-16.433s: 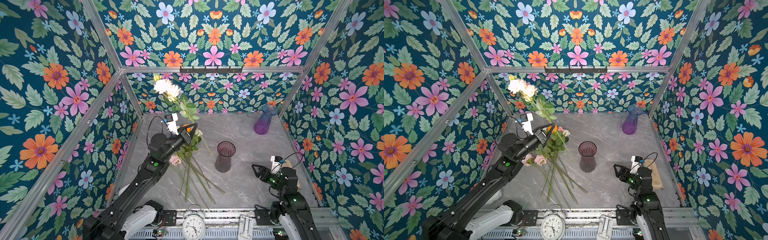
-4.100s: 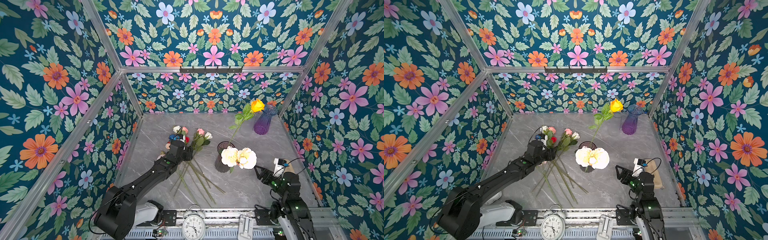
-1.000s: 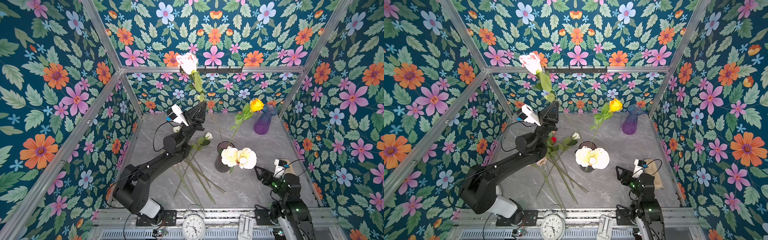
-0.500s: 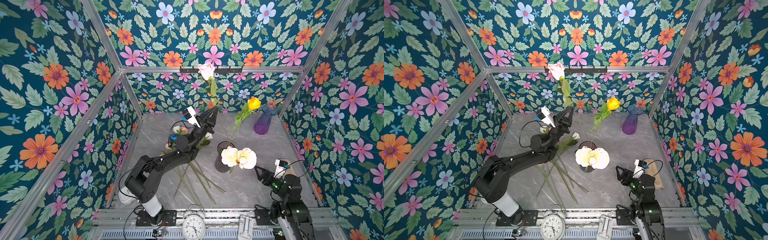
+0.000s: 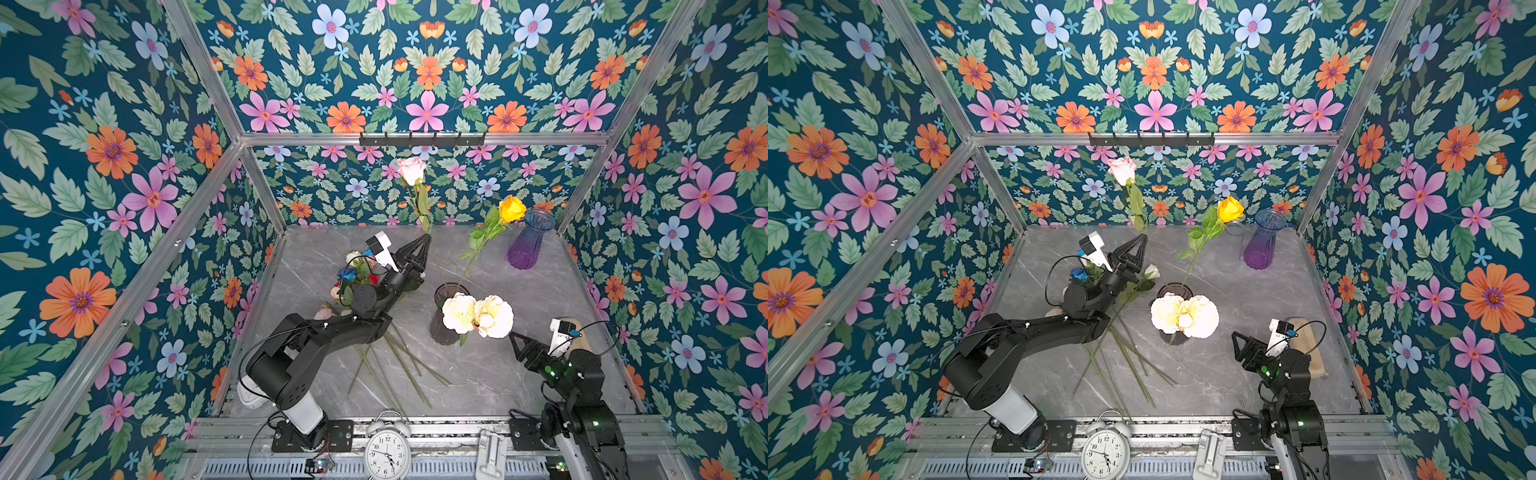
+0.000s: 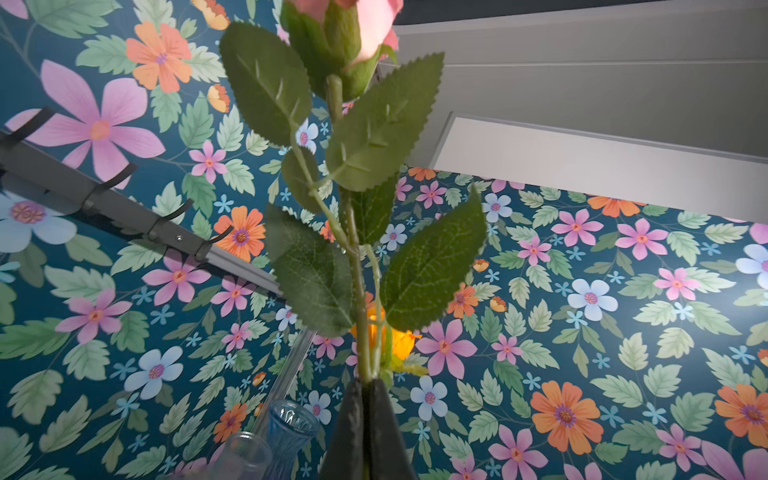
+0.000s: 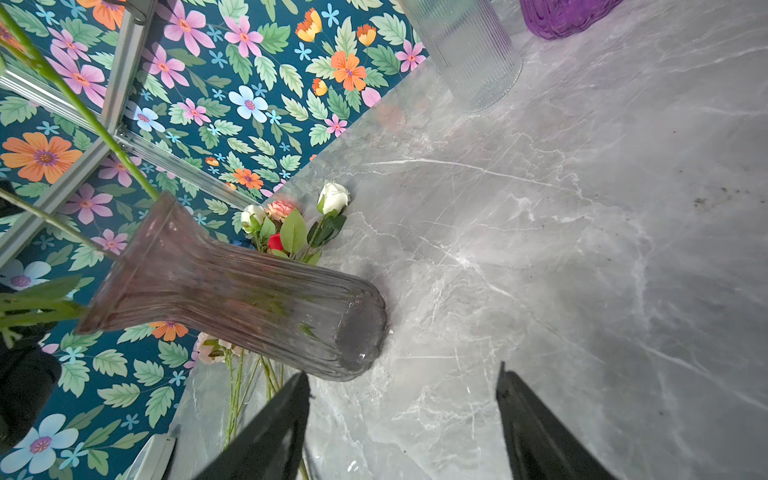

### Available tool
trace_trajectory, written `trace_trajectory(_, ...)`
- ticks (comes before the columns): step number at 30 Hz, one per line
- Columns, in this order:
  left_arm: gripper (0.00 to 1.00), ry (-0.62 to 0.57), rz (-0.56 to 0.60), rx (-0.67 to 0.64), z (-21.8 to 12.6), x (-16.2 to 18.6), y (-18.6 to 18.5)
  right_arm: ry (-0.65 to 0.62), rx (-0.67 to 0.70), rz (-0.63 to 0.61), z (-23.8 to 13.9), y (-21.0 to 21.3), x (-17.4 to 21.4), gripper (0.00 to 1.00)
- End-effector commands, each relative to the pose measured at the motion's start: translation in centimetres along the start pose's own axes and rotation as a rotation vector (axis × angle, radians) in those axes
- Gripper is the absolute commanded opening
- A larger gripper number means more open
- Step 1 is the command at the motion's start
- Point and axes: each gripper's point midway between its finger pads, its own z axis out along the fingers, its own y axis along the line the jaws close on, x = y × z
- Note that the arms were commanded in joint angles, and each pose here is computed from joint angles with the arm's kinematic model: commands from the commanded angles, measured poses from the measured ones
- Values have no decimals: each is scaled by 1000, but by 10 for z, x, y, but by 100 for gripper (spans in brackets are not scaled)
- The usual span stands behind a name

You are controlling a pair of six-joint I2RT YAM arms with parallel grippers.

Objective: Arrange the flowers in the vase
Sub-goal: 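Carry the pink rose toward the pink ribbed vase with left gripper, then lower the pink rose stem into the pink vase and release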

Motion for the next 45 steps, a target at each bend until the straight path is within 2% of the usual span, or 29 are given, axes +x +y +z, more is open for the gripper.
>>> trace_trajectory(1, 44, -27, -1, 36, -8, -9, -10, 1, 0, 2, 0, -1, 1, 73)
trace_trajectory(2, 65, -19, -1, 26, -12, -6, -8, -1, 3, 2, 0, -1, 0, 73)
trace_trajectory(3, 80, -14, -3, 11, -16, -5, -5, -1, 1, 1, 0, -1, 0, 73)
trace_trajectory(4, 93, -10, -2, -9, -22, -4, -2, 0, 2, 2, 0, -1, 0, 73)
trace_trajectory(5, 100, -4, 3, -30, -29, -4, 3, -1, 1, 1, 0, 0, 0, 73)
trace_trajectory(10, 100, 98, 18, -181, -62, 4, 32, 0, 3, 2, 0, -1, 1, 73)
trace_trajectory(13, 100, 203, 57, -251, -77, 14, 42, 0, 0, 1, 0, 0, 0, 73)
trace_trajectory(20, 100, 471, 138, -451, -82, 40, 71, -2, -2, 0, 1, 0, 0, 73)
trace_trajectory(22, 95, 513, 160, -494, -80, 44, 80, -1, -2, 0, 1, 0, 0, 73)
trace_trajectory(29, 68, 521, 171, -494, -71, 49, 86, 0, -5, 0, 1, 0, 0, 73)
trace_trajectory(32, 68, 547, 142, -458, -61, 60, 85, -1, -5, 0, 1, 0, 0, 73)
trace_trajectory(36, 72, 590, 96, -353, -42, 76, 73, 2, -7, 1, 0, 1, 1, 73)
trace_trajectory(41, 76, 541, 96, -220, -37, 70, 50, 2, -6, 0, 0, 0, 1, 73)
trace_trajectory(45, 78, 550, 144, -344, -58, 59, 75, 2, -4, 0, 1, 0, 1, 73)
